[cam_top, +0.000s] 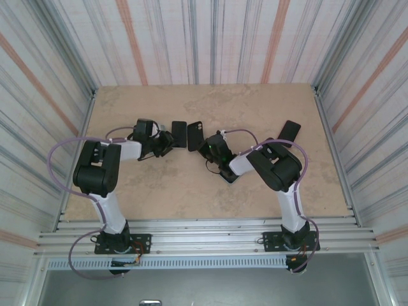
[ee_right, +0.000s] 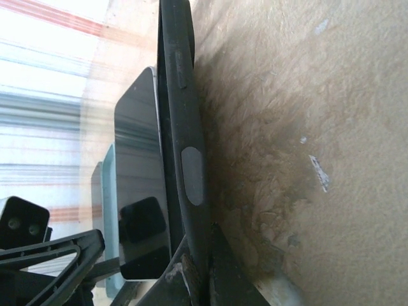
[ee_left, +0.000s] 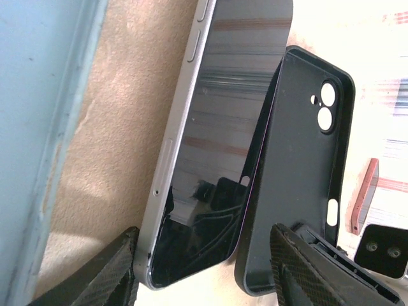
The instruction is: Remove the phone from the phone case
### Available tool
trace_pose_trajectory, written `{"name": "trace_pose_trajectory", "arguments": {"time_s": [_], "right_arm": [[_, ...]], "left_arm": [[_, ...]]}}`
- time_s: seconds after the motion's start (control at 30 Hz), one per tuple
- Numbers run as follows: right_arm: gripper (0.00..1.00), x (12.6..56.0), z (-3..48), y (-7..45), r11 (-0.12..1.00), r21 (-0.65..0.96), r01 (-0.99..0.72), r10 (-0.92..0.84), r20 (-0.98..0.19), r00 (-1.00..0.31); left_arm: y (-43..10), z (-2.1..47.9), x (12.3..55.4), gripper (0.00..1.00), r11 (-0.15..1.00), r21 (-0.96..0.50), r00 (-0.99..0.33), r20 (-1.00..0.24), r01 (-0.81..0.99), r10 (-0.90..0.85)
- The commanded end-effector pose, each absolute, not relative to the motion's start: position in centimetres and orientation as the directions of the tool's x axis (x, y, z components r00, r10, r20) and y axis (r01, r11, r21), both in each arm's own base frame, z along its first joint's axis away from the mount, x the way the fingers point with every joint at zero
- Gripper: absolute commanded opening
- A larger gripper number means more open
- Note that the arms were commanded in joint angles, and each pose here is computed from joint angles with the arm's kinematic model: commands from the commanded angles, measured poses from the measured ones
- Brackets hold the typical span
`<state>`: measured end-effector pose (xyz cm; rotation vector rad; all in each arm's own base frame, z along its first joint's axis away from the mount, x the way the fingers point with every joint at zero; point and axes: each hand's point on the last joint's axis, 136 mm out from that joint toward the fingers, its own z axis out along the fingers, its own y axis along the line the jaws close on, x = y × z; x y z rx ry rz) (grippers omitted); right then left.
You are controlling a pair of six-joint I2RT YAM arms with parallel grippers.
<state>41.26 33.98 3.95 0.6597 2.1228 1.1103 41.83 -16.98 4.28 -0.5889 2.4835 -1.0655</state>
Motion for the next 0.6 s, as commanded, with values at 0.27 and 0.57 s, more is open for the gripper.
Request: {"name": "trace_pose_trajectory", "arguments": {"time_s": [0.27, 0.57], "right_arm": [[0.07, 42.4, 2.8, 33.5, 0.591, 0.799, 0.111, 0.653, -0.393, -0.647], [0.22, 42.2, 2.4, 33.9, 0.632, 0.772, 0.068, 0.607, -0.439, -0.662]], "left_arm": [[-16.1, 5.2, 41.7, 0.59, 0.651, -0.731, -0.843, -0.206, -0.206, -0.497], [-15.9, 6.0, 41.6, 0.61, 0.664, -0.723, -0.845, -0.223, -0.191, -0.486]]}}
